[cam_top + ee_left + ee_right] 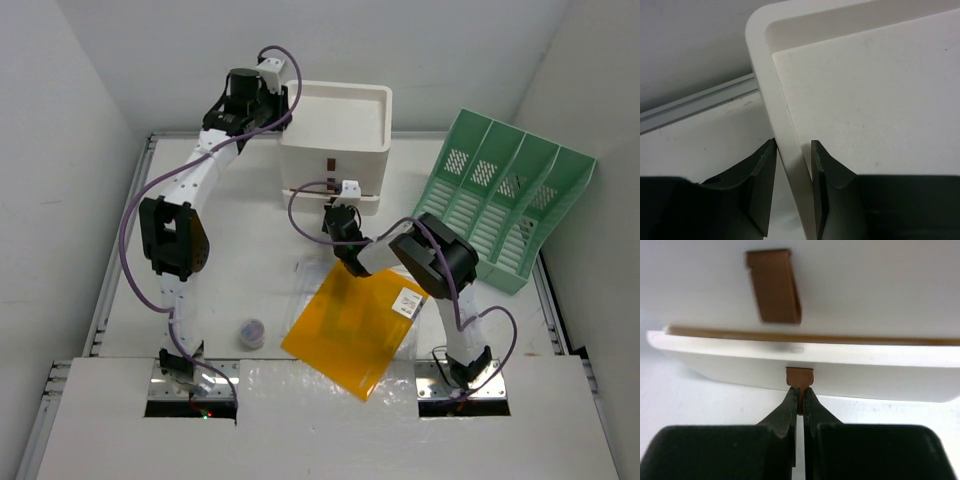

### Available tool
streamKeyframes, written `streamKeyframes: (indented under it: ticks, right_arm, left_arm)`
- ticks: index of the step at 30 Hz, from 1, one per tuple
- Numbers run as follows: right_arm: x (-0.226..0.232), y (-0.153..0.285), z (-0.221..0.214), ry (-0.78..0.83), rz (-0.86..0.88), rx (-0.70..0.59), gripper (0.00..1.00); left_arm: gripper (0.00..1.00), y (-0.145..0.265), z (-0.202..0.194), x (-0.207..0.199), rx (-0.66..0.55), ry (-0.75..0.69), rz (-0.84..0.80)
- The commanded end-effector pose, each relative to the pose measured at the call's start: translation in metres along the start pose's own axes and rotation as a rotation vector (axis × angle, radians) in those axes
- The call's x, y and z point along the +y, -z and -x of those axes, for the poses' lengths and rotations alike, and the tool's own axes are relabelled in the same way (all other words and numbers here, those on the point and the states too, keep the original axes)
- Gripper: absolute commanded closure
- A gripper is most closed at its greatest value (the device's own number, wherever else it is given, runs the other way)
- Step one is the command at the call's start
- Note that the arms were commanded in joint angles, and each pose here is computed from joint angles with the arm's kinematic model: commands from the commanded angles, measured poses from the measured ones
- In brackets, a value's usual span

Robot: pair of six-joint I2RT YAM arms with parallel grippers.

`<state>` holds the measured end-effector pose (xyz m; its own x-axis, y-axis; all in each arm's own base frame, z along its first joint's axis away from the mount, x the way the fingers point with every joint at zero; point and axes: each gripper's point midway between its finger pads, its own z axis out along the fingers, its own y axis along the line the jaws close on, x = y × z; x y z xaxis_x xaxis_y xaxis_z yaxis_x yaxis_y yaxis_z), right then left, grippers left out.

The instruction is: Organize the desk

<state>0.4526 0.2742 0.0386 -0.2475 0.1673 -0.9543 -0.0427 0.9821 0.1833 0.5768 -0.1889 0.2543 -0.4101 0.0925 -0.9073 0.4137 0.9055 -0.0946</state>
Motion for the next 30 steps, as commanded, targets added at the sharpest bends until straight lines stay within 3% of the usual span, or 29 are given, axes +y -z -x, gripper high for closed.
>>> streamKeyframes:
  ticks: [1, 10, 18, 21, 22, 23, 28, 29, 30]
  right_arm:
    - [0.024, 0.026, 0.043, -0.091, 0.095, -0.109, 1.00]
    - [0.038, 0.089, 0.022, -0.105, 0.209, -0.072, 1.00]
    - [0.045, 0.109, 0.024, -0.058, 0.266, -0.063, 1.00]
    - [0.052, 0.114, 0.026, 0.040, 0.324, -0.045, 0.64]
    - [0.058, 0.120, 0.036, 0.066, 0.366, -0.055, 0.49]
    - [0.056, 0.122, 0.032, 0.103, 0.369, -0.023, 0.44]
    - [0.071, 0.146, 0.035, 0.235, 0.506, 0.074, 0.30]
    - [0.081, 0.160, 0.030, 0.279, 0.609, 0.114, 0.18]
    - [0.090, 0.169, 0.029, 0.302, 0.682, 0.128, 0.14]
  left_arm:
    - [1.00, 0.007, -0.034, -0.017, 0.121, 0.056, -0.071]
    - [1.00, 0.006, -0.036, -0.016, 0.121, 0.059, -0.066]
    - [1.00, 0.004, -0.039, -0.016, 0.127, 0.056, -0.072]
    - [0.99, 0.006, -0.039, -0.017, 0.134, 0.041, -0.078]
    - [0.94, 0.008, -0.039, -0.017, 0.140, 0.029, -0.083]
    - [0.80, 0.009, -0.039, -0.018, 0.141, 0.023, -0.085]
    - [0.57, 0.020, -0.029, -0.021, 0.135, -0.023, -0.108]
    - [0.49, 0.024, -0.024, -0.022, 0.128, -0.031, -0.109]
    - [0.47, 0.026, -0.021, -0.022, 0.127, -0.040, -0.111]
